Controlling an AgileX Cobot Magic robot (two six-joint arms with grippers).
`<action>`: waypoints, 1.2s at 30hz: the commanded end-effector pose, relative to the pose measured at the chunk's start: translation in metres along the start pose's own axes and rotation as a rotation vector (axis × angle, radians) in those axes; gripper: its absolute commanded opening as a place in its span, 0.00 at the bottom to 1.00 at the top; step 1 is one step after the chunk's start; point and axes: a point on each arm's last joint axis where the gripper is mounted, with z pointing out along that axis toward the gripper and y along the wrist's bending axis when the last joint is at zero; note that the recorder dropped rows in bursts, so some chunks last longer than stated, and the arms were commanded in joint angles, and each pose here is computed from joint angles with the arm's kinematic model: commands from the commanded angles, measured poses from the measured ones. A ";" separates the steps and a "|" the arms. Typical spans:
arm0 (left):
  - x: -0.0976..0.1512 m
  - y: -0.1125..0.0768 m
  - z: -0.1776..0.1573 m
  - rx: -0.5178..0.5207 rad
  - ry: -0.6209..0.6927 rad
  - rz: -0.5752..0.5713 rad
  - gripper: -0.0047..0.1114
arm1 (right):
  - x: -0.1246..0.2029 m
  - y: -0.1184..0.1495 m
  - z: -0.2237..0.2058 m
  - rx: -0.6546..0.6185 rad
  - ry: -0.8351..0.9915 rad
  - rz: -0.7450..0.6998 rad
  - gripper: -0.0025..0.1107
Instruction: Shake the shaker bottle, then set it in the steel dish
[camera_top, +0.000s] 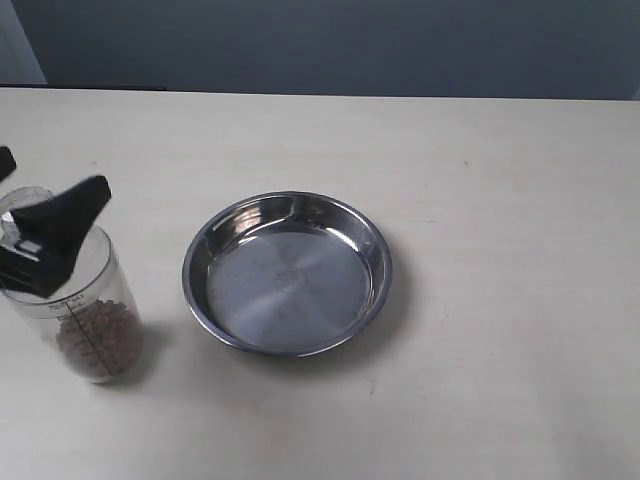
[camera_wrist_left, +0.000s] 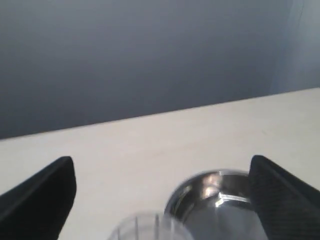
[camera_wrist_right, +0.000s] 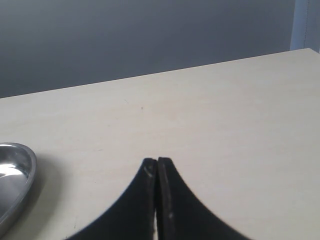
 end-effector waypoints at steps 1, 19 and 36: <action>-0.042 -0.001 -0.002 -0.017 -0.059 0.076 0.79 | 0.000 0.000 0.000 0.003 -0.009 -0.001 0.01; 0.019 -0.006 -0.028 -0.011 0.234 -0.067 0.79 | 0.000 0.000 0.000 0.003 -0.009 -0.001 0.01; 0.065 -0.003 -0.007 0.019 0.543 -0.153 0.77 | 0.000 0.000 0.000 0.003 -0.009 -0.001 0.01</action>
